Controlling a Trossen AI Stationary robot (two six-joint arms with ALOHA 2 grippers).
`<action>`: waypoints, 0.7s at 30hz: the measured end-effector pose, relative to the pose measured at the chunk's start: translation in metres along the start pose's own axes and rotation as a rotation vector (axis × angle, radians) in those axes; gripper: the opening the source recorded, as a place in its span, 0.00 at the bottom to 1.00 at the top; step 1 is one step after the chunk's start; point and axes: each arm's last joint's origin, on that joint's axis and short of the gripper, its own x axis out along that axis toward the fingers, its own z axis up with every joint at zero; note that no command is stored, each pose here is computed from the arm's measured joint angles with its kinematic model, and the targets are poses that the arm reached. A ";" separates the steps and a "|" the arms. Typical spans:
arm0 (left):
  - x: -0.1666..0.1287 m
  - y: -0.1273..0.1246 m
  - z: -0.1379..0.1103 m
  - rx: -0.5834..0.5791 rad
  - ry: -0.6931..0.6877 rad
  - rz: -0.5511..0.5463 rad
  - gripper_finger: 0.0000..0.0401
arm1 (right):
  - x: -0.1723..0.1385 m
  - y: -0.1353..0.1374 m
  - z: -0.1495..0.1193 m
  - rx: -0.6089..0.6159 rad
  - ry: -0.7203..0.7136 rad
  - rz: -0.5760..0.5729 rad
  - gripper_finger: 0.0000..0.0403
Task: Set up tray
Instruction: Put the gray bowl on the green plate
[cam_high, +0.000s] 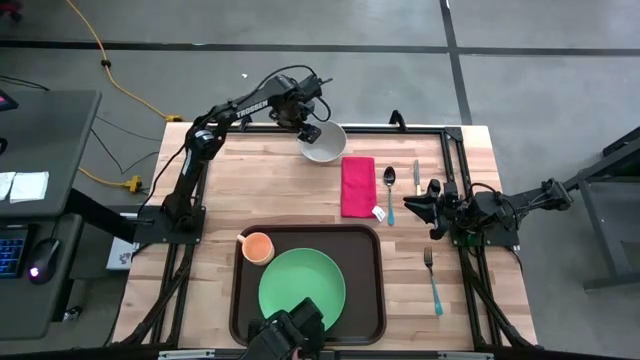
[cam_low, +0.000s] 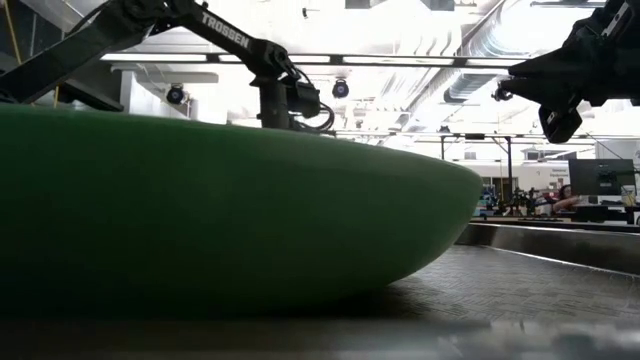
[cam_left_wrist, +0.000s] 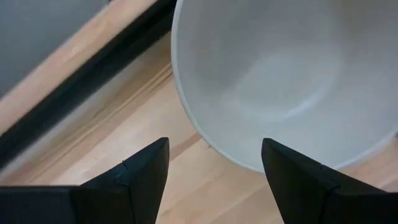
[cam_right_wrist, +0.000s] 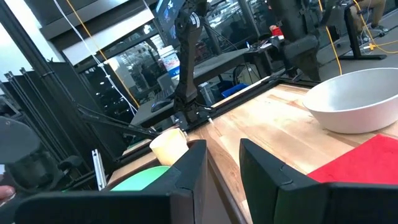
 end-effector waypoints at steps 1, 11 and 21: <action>0.003 0.000 -0.001 -0.007 0.011 0.000 0.70 | 0.000 0.000 0.000 0.000 0.000 0.000 0.18; 0.006 -0.003 0.001 -0.025 -0.022 -0.016 0.70 | 0.000 0.000 0.000 0.000 0.000 0.000 0.18; 0.028 -0.013 0.002 -0.014 0.030 -0.038 0.70 | 0.000 0.000 0.000 0.001 0.001 0.004 0.18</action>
